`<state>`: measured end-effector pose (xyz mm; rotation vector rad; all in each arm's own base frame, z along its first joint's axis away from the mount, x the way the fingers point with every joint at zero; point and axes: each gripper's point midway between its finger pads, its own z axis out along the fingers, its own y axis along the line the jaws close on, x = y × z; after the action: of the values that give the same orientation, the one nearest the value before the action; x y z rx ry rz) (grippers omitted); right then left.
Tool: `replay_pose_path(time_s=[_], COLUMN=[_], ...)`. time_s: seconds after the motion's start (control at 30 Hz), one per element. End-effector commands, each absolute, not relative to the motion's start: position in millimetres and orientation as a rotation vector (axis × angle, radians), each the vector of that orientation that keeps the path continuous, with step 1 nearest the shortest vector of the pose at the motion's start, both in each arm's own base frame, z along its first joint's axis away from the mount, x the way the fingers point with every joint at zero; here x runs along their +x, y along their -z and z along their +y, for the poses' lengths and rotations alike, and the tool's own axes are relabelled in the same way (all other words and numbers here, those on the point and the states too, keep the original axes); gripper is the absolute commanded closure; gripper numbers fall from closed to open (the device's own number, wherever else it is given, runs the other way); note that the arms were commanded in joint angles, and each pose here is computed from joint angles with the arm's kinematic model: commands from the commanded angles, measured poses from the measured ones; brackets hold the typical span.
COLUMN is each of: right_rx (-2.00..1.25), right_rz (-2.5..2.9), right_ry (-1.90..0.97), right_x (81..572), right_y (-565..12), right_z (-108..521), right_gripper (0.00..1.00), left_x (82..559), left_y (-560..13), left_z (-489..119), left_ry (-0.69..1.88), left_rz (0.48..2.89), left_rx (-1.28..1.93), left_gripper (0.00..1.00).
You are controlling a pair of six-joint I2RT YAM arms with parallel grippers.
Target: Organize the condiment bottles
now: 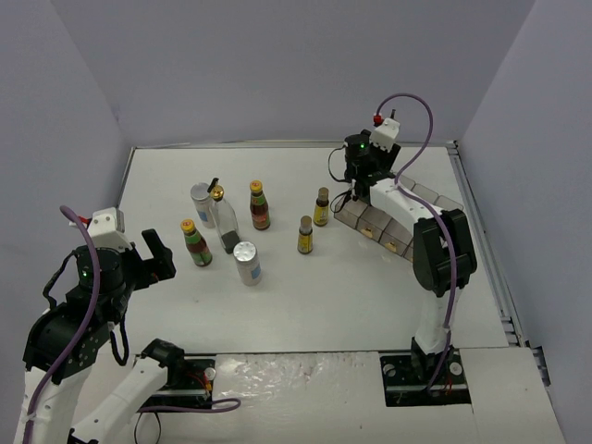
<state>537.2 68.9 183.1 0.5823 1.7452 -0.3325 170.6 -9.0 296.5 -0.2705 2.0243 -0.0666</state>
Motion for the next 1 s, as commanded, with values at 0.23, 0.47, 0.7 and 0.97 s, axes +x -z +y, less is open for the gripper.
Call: replay_pose_path(time_s=[0.23,0.47,0.7,0.97], right_rx=[0.680,0.658,0.570,0.171], right_rz=[1.618,1.632,1.669,1.766], right_ry=[0.287,0.253,0.135,-0.212], right_x=[538.5,529.3,507.5,453.8], right_y=[-230.5,-242.3,-266.2,-311.2], right_z=[69.9,74.9,95.1,155.6], right_gripper=[0.32,0.15,0.00,0.00], left_x=[178.1,175.7,172.9,177.5], left_y=[-303.5,-304.8,-308.1,-315.9], left_z=[-12.5,-12.3,-12.3,-18.5], left_ry=[0.087,0.092,0.106,0.124], left_rz=[2.001,1.998,1.988,1.992], left_rx=[-0.287,-0.287,-0.292,-0.254], left_gripper=[0.03,0.03,0.03,0.03])
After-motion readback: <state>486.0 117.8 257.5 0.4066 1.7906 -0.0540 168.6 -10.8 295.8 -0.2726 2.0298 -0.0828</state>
